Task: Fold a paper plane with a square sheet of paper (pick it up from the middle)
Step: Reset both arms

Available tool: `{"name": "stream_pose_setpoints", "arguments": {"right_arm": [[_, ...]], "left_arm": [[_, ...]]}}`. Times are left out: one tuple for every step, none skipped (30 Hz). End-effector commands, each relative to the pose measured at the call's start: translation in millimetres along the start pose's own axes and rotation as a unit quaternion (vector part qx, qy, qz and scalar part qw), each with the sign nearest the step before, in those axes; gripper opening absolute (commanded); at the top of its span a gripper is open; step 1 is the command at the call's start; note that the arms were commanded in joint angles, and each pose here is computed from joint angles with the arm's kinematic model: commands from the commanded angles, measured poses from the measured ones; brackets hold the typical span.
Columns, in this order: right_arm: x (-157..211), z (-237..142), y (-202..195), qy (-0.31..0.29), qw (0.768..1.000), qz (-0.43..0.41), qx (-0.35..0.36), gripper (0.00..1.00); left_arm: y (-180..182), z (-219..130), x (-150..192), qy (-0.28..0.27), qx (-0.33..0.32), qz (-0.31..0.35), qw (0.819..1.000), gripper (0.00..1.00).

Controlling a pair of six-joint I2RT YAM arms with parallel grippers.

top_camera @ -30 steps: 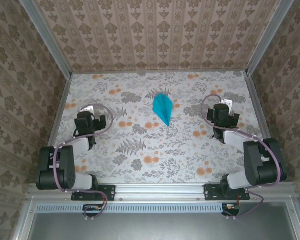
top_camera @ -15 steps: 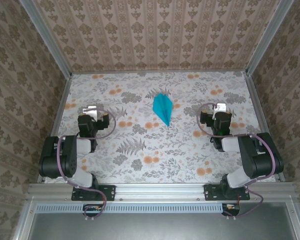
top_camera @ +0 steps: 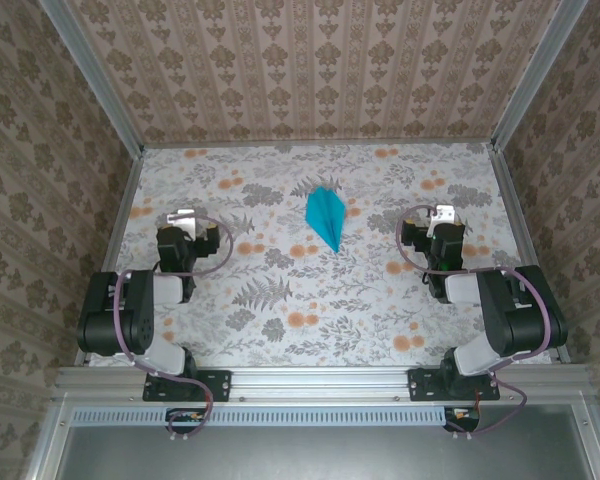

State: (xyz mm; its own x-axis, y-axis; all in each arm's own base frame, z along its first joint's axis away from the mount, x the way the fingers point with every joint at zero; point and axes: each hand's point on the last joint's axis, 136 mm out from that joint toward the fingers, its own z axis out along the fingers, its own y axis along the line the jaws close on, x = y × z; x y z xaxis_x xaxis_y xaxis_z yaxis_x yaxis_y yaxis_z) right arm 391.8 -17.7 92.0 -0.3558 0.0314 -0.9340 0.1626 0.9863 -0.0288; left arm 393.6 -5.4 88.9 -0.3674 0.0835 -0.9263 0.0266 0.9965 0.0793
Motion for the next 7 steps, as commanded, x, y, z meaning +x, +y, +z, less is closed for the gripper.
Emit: {"name": "stream_pose_setpoints", "arguments": {"right_arm": [[-8.6, 2.8, 3.0, -0.014, 1.000, 0.005, -0.008, 1.00], [-8.9, 2.7, 2.8, -0.014, 1.000, 0.005, -0.008, 1.00], [-8.4, 2.5, 3.1, -0.014, 1.000, 0.004, -0.008, 1.00], [-8.9, 2.3, 3.1, -0.015, 1.000, 0.005, -0.008, 1.00], [-8.6, 1.9, 2.9, -0.015, 1.000, 0.005, -0.008, 1.00], [-8.8, 0.7, 3.6, -0.018, 1.000, 0.004, -0.011, 1.00], [-8.2, -0.5, 10.2, -0.019, 0.999, -0.004, -0.030, 1.00]], "left_arm": [[-0.7, 4.9, -6.6, -0.003, 0.011, 0.009, 1.000, 1.00], [-2.1, 5.2, -6.8, -0.003, 0.013, 0.011, 1.000, 1.00], [-2.3, 4.7, -7.3, -0.004, 0.012, 0.012, 1.000, 1.00], [-2.2, 4.7, -7.0, -0.004, 0.012, 0.012, 1.000, 1.00], [-2.3, 4.8, -7.2, -0.004, 0.012, 0.012, 1.000, 1.00], [-2.3, 4.5, -6.9, -0.004, 0.012, 0.012, 1.000, 1.00], [-1.8, 4.6, -6.8, -0.004, 0.011, 0.012, 1.000, 1.00]]}}
